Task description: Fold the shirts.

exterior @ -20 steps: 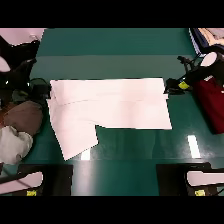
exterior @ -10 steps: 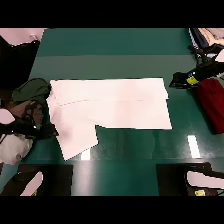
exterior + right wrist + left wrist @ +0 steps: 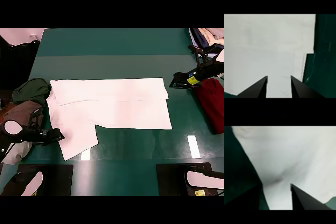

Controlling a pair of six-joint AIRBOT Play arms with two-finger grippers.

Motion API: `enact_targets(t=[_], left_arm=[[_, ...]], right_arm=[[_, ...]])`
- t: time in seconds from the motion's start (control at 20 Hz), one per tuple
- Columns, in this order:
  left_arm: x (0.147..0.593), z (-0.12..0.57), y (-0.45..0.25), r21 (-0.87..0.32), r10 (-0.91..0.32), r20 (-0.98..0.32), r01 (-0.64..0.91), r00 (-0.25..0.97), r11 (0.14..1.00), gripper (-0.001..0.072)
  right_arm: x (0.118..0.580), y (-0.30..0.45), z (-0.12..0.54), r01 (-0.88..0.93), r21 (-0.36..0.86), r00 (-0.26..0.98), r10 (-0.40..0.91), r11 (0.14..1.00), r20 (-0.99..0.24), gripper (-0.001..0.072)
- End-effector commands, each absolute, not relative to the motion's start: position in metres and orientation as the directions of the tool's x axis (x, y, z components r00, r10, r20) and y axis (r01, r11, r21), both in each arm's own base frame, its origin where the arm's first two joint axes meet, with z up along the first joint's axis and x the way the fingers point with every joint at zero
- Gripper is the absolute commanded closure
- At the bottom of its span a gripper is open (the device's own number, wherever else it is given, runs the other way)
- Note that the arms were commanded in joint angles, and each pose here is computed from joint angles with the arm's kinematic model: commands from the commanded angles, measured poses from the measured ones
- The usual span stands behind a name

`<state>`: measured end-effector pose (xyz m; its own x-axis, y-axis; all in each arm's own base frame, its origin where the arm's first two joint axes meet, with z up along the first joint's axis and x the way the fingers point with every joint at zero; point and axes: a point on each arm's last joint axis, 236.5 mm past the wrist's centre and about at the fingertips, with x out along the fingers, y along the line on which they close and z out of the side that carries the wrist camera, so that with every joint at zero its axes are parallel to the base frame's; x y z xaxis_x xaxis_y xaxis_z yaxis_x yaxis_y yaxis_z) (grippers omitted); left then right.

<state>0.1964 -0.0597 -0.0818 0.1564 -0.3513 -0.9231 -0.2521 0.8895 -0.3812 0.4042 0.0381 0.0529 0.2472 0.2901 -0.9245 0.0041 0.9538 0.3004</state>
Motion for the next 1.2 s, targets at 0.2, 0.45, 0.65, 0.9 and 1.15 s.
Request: enact_targets(t=[0.2, 0.45, 0.65, 0.9, 1.15], left_arm=[[0.203, -0.081, -0.064, -0.408, -0.370, -0.910, -0.238, 0.189, 0.881, 0.0684], [0.215, -0.041, -0.068, -0.418, -0.395, -0.900, -0.103, 0.186, 0.903, 0.0684], [0.232, -0.021, -0.066, -0.413, -0.389, -0.890, -0.062, 0.238, 0.909, 0.0683], [0.231, -0.021, -0.066, -0.414, -0.389, -0.890, -0.062, 0.236, 0.908, 0.0684], [0.228, -0.022, -0.068, -0.416, -0.394, -0.892, -0.061, 0.223, 0.907, 0.0683]], right_arm=[[0.382, 0.039, 0.049, -0.021, 0.299, 0.156, 0.299, 0.954, -0.941, 0.0369], [0.318, 0.014, 0.008, 0.105, 0.317, 0.004, 0.318, 0.943, -0.948, 0.0369], [0.262, -0.002, -0.045, 0.235, 0.330, -0.095, 0.360, 0.914, -0.928, 0.0366], [0.247, 0.018, -0.079, 0.289, 0.399, -0.082, 0.437, 0.871, -0.896, 0.0366], [0.255, 0.026, -0.084, 0.296, 0.420, -0.042, 0.450, 0.858, -0.892, 0.0368]])
